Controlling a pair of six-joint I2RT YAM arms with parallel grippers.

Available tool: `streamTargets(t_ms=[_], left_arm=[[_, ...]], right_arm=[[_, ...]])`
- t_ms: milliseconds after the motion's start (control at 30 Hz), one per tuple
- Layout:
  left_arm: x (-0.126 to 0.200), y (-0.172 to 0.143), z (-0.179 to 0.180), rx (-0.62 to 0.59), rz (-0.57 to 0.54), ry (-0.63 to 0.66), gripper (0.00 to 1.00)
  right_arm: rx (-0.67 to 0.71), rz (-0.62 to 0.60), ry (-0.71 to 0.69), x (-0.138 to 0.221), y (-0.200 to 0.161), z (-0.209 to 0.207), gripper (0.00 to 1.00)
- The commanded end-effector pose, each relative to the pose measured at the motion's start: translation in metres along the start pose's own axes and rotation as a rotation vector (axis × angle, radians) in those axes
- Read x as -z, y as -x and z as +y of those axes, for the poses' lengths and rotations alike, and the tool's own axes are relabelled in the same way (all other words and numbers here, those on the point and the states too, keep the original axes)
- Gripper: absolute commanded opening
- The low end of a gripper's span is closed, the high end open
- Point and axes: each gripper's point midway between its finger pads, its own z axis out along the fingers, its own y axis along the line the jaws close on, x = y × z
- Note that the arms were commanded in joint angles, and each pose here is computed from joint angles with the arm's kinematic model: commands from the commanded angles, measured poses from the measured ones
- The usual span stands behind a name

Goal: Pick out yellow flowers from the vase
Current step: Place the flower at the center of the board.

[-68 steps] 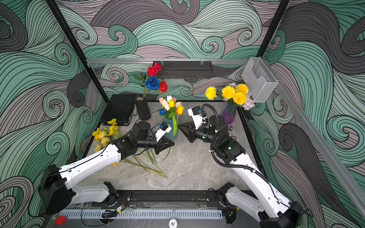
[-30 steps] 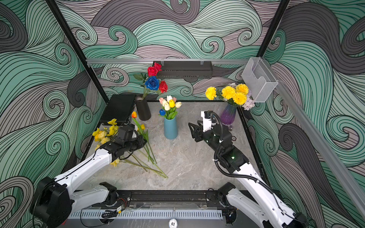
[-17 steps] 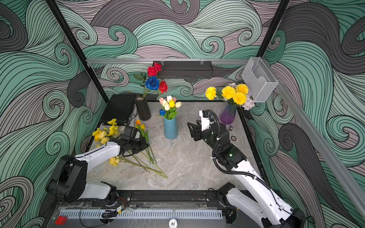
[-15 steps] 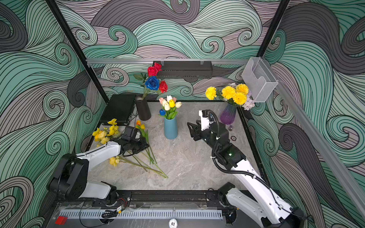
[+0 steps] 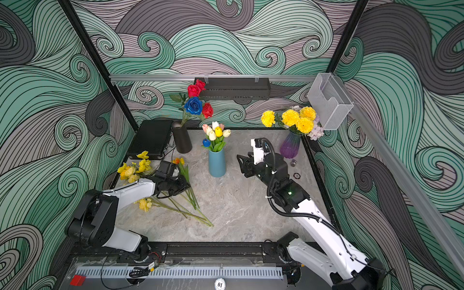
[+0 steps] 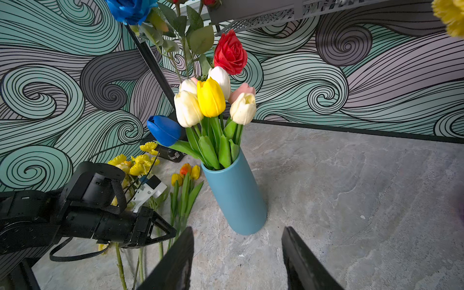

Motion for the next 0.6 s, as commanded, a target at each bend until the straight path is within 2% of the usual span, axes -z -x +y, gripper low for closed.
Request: streamTargets(t_ms=[0,200,400,567], left_arm=[[0.007,0.002,0.000,-0.004,-0.018,-0.006,0.28],[0.044,0.016,-0.001,-0.036,-0.173,0.011,0.36],[0.097,0.030,-0.008,-0.165,-0.398,-0.008,0.51],[0.119,0.029,-0.008,-0.262,-0.495,-0.023,0.58]], right_arm=[[-0.022,-0.037,0.009,0.004,0.017,0.004,0.56],[-0.033,0.027,0.026,-0.009,0.022,0.011,0.50],[-0.033,0.117,0.104,-0.035,0.031,0.029,0.42],[-0.048,0.204,0.147,-0.062,0.029,0.040,0.34]])
